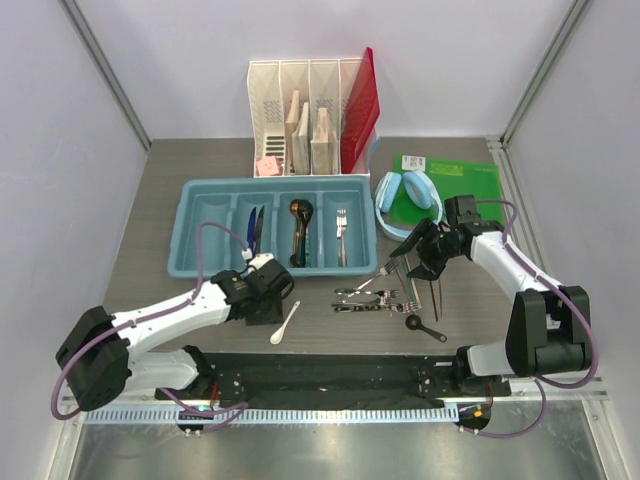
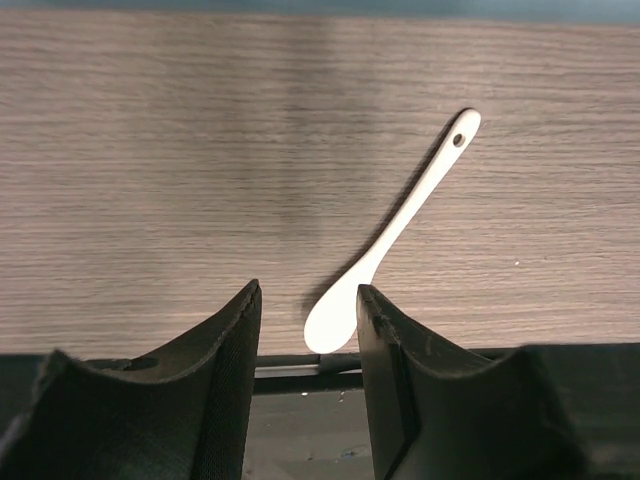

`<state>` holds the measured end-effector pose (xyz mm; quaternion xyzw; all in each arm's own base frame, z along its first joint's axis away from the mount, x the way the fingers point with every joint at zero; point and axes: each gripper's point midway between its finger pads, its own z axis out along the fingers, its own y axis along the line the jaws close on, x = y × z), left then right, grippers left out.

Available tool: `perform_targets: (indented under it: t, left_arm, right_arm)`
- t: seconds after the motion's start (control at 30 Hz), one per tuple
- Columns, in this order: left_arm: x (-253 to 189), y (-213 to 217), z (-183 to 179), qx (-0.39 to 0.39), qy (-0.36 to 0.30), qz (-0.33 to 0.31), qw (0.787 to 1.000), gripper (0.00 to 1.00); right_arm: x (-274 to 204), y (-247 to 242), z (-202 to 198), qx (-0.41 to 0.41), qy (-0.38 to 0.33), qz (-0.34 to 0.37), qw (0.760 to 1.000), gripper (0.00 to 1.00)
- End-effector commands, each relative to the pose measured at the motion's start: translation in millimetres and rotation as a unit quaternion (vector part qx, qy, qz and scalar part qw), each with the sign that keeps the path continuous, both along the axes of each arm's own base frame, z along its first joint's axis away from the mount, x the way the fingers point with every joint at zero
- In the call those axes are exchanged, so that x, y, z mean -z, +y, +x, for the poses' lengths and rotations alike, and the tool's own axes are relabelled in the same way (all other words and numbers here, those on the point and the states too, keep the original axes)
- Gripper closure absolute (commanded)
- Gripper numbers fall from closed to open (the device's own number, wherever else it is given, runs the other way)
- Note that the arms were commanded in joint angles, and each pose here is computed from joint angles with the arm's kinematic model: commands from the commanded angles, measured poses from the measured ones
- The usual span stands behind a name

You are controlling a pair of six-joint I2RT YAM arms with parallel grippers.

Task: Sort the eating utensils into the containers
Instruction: Pick up the spoon from the center of the board.

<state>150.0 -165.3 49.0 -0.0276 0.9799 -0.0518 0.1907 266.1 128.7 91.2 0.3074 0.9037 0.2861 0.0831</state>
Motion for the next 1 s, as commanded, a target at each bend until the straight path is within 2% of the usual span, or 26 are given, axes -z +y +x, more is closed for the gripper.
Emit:
perform_targets:
  t: [0.0, 0.3, 0.67, 0.7, 0.77, 0.8, 0.83, 0.87, 0.93, 0.97]
  left_arm:
    - [4.1, -24.8, 0.8, -0.002, -0.002, -0.043, 0.999, 0.56]
    - [20.8, -41.9, -8.8, 0.024, 0.009, -0.026, 0.999, 0.57]
    - [48.2, -31.7, -14.0, 0.012, 0.027, 0.011, 0.999, 0.58]
    - [50.6, -31.1, -15.1, 0.012, 0.031, 0.013, 0.999, 0.6]
    - [52.8, -32.7, -17.6, 0.014, 0.039, 0.014, 0.999, 0.69]
    - [55.7, -32.9, -20.0, 0.016, 0.046, 0.018, 0.999, 0.75]
    - [56.0, -34.4, -21.9, 0.019, 0.048, 0.018, 0.999, 0.87]
    - [55.9, -36.2, -22.6, 0.022, 0.05, 0.016, 0.998, 0.93]
    - [55.6, -38.3, -26.0, 0.026, 0.054, 0.016, 0.998, 1.0]
    - [53.6, -40.1, -25.8, 0.027, 0.053, 0.014, 0.998, 1.0]
  right_arm:
    - [-14.0, -0.5, -0.6, -0.001, -0.019, -0.005, 1.0, 0.3]
    - [-12.1, -1.5, -4.7, -0.002, -0.018, -0.007, 1.0, 0.3]
    - [-12.2, -2.4, -13.0, -0.008, -0.016, -0.009, 1.0, 0.3]
    - [-11.7, -2.4, -13.4, -0.008, -0.016, -0.009, 1.0, 0.3]
    - [-12.4, -2.6, -14.4, -0.01, -0.017, -0.01, 1.0, 0.3]
    - [-11.6, -2.7, -14.8, -0.01, -0.015, -0.01, 1.0, 0.3]
    - [-11.6, -2.5, -15.3, -0.011, -0.015, -0.009, 1.0, 0.3]
    - [-11.5, -2.1, -15.5, -0.011, -0.014, -0.008, 1.0, 0.3]
    - [-11.0, -2.5, -15.7, -0.011, -0.013, -0.008, 1.0, 0.3]
    - [-11.4, -2.5, -15.3, -0.011, -0.014, -0.008, 1.0, 0.3]
